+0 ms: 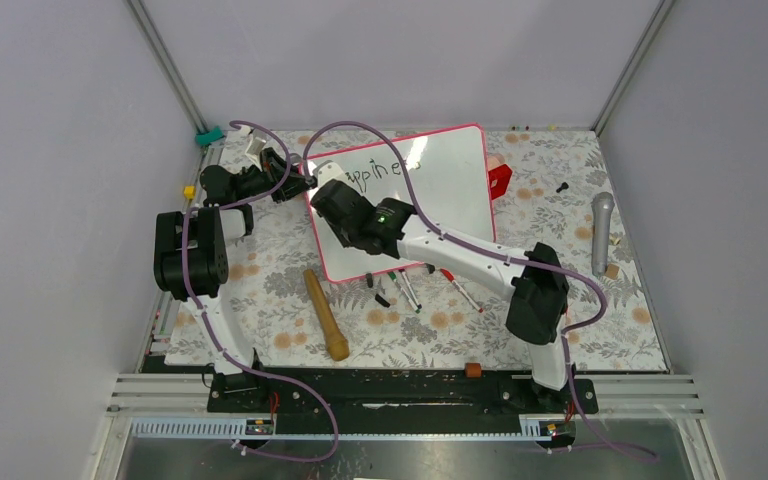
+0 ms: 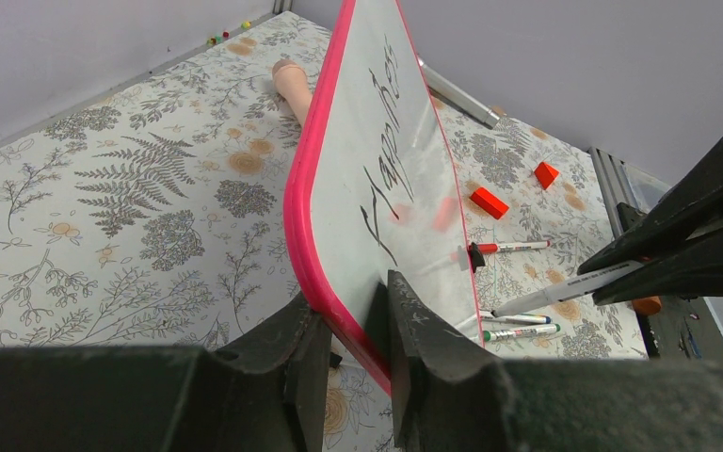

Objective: Write a sentence on the whiteboard

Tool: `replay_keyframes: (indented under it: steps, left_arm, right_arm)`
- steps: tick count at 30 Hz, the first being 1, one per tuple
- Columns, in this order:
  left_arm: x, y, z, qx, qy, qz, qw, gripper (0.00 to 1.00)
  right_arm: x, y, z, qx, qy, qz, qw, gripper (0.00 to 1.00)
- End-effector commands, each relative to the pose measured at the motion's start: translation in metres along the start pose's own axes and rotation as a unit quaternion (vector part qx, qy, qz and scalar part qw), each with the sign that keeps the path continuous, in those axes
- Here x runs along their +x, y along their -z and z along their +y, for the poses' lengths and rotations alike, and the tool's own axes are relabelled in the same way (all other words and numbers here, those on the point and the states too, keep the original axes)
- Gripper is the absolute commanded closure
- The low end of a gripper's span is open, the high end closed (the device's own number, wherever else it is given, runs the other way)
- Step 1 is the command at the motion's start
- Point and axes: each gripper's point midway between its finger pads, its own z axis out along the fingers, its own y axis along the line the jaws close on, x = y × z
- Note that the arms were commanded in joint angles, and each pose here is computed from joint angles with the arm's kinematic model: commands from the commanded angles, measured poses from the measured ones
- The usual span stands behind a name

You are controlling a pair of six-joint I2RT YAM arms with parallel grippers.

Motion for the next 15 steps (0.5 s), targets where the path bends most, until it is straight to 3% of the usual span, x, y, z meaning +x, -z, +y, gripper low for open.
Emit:
replay_keyframes:
  steps: [1, 15]
  left_arm:
    - [0.039, 0.006, -0.032, 0.112, -0.109, 0.081, 0.984, 1.00]
    - [0.039, 0.006, -0.031, 0.112, -0.107, 0.081, 0.985, 1.00]
  right_arm:
    - [-0.023, 0.003, -0.002, 0.012, 0.003, -0.028, 1.000, 1.00]
    - [-0.026, -0.014, -0.008, 0.057, 0.019, -0.028, 0.998, 1.00]
